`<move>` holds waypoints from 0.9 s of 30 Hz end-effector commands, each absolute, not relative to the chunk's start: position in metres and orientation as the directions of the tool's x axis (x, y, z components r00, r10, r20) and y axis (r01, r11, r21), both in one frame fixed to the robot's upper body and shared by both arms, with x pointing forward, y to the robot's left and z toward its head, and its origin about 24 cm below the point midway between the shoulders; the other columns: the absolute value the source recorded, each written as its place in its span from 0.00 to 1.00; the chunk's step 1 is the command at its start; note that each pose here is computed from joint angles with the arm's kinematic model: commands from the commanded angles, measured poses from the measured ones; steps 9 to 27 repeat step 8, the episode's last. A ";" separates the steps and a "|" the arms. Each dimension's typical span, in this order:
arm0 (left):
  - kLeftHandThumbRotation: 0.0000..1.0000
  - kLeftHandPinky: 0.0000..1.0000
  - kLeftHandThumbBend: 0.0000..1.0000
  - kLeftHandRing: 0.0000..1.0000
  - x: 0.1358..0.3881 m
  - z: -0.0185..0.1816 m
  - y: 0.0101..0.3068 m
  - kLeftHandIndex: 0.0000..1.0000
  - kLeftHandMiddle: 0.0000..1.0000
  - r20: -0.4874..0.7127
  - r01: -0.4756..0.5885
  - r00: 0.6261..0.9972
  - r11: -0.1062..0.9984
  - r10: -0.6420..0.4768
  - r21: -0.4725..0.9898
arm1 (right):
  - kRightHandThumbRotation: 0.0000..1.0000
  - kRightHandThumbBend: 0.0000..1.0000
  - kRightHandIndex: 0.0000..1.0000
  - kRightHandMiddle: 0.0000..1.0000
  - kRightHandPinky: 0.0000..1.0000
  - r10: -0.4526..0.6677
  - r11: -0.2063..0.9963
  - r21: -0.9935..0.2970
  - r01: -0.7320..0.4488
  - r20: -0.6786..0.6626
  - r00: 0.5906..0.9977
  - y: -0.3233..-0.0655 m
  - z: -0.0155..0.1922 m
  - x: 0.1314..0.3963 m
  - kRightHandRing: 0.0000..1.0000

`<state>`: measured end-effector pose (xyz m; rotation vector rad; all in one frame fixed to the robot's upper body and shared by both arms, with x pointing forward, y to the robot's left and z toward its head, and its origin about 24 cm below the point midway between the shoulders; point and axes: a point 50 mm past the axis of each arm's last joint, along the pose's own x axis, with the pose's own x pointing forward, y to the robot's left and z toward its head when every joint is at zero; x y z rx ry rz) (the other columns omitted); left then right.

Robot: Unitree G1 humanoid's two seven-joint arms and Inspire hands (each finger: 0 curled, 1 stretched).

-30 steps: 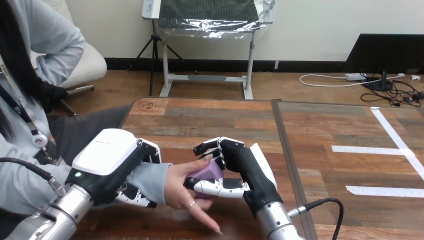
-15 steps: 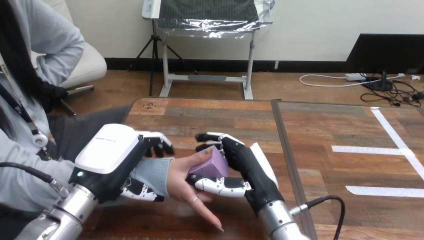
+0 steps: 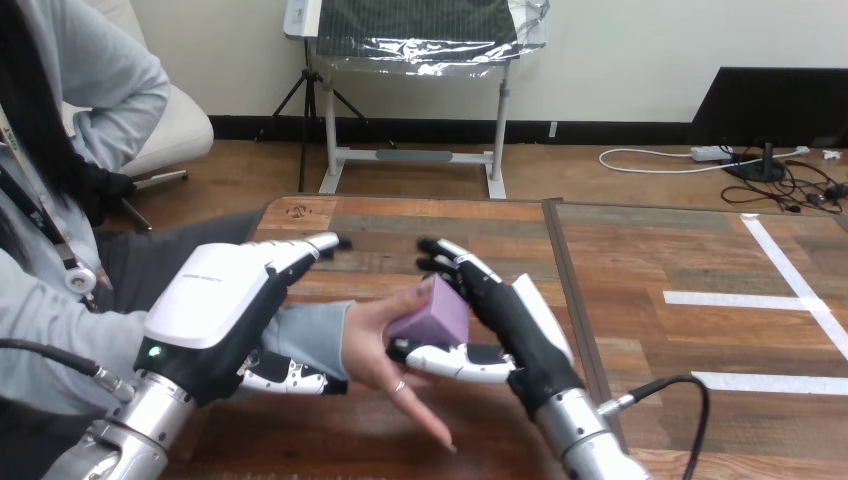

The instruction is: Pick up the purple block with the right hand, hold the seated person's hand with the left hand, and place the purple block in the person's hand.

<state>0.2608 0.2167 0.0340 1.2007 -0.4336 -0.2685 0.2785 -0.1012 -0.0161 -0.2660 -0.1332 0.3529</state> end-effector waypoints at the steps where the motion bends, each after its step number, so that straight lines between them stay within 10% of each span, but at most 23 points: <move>1: 0.49 0.92 1.00 0.95 0.269 0.047 0.214 0.99 0.96 0.292 -0.118 0.870 0.406 -0.397 0.906 | 0.37 0.99 0.93 0.90 0.89 0.354 0.910 -0.304 -0.281 0.223 0.908 -0.106 0.016 0.299 0.89; 27: 0.57 0.95 1.00 0.99 0.264 0.042 0.213 1.00 0.99 0.324 -0.139 0.871 0.447 -0.371 0.884 | 0.50 1.00 0.96 0.94 0.92 0.331 0.917 -0.311 -0.248 0.248 0.911 -0.115 0.020 0.302 0.93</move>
